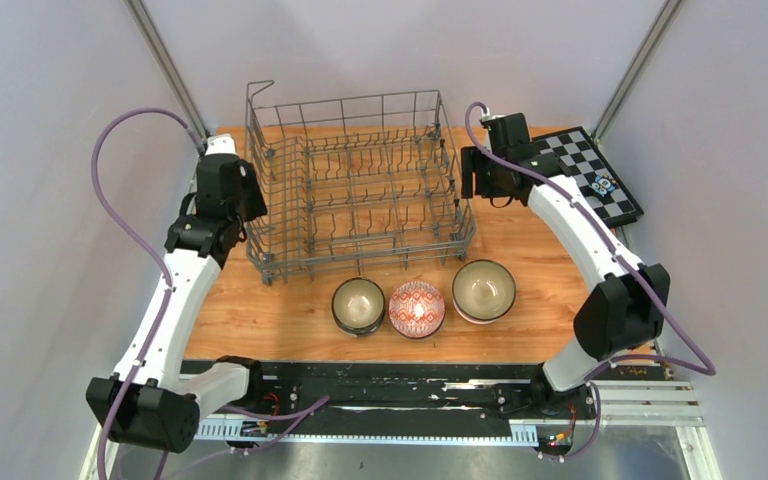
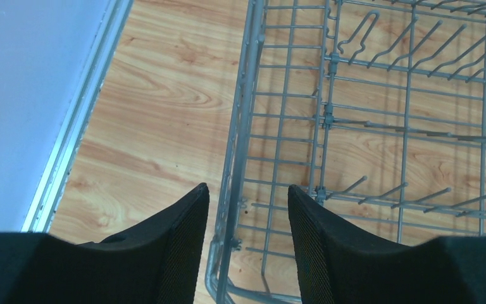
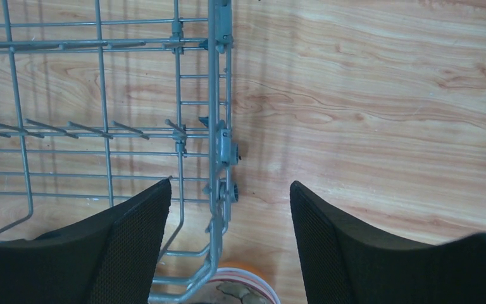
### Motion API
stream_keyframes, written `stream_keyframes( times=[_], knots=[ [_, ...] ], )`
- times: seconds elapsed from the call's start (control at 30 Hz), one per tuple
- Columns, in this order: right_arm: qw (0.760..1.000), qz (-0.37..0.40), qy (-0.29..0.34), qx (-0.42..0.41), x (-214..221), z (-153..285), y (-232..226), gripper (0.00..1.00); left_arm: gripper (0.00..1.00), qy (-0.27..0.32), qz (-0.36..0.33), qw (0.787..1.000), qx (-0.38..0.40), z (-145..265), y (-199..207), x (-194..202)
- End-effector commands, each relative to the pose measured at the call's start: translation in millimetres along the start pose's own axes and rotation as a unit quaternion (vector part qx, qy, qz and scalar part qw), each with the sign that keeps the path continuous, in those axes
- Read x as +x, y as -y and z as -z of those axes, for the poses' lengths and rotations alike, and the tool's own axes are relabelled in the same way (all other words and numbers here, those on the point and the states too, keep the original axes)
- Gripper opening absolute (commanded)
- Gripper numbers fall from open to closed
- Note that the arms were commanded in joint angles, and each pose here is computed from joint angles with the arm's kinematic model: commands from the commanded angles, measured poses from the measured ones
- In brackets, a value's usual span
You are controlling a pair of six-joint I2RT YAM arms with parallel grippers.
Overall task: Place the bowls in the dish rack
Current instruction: Move the dish rack to the center of the board.
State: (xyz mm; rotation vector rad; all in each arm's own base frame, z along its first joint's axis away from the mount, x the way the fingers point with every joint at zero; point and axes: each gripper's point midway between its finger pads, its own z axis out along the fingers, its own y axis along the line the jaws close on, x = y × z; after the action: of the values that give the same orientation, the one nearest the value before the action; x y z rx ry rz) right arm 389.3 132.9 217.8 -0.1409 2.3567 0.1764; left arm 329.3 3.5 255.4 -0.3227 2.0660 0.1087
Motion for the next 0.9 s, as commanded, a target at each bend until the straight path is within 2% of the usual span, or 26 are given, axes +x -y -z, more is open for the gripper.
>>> stream_keyframes(
  times=[0.0,0.33,0.47,0.6,0.77,0.87],
  knots=[
    [0.999,-0.02,-0.004,-0.029,-12,-15,-7,0.7,0.5,0.015,0.013,1.0,0.005,-9,6,-13],
    [0.998,-0.03,-0.031,-0.051,-11,-47,-18,0.57,0.41,-0.006,-0.004,1.0,-0.008,-25,4,-1],
    [0.998,-0.031,-0.036,-0.049,-11,-55,-18,0.48,0.33,-0.018,-0.007,1.0,0.001,-29,7,6],
    [0.998,-0.031,-0.039,-0.04,-11,-61,-16,0.39,0.2,-0.025,-0.006,1.0,0.016,-29,12,12],
    [0.999,-0.025,-0.041,-0.017,-12,-65,-8,0.2,0.0,-0.032,-0.007,0.998,0.052,-26,24,13],
    [0.999,-0.018,-0.043,-0.002,-14,-66,-1,0.04,0.0,-0.043,-0.005,0.996,0.083,-23,35,17]
  ],
)
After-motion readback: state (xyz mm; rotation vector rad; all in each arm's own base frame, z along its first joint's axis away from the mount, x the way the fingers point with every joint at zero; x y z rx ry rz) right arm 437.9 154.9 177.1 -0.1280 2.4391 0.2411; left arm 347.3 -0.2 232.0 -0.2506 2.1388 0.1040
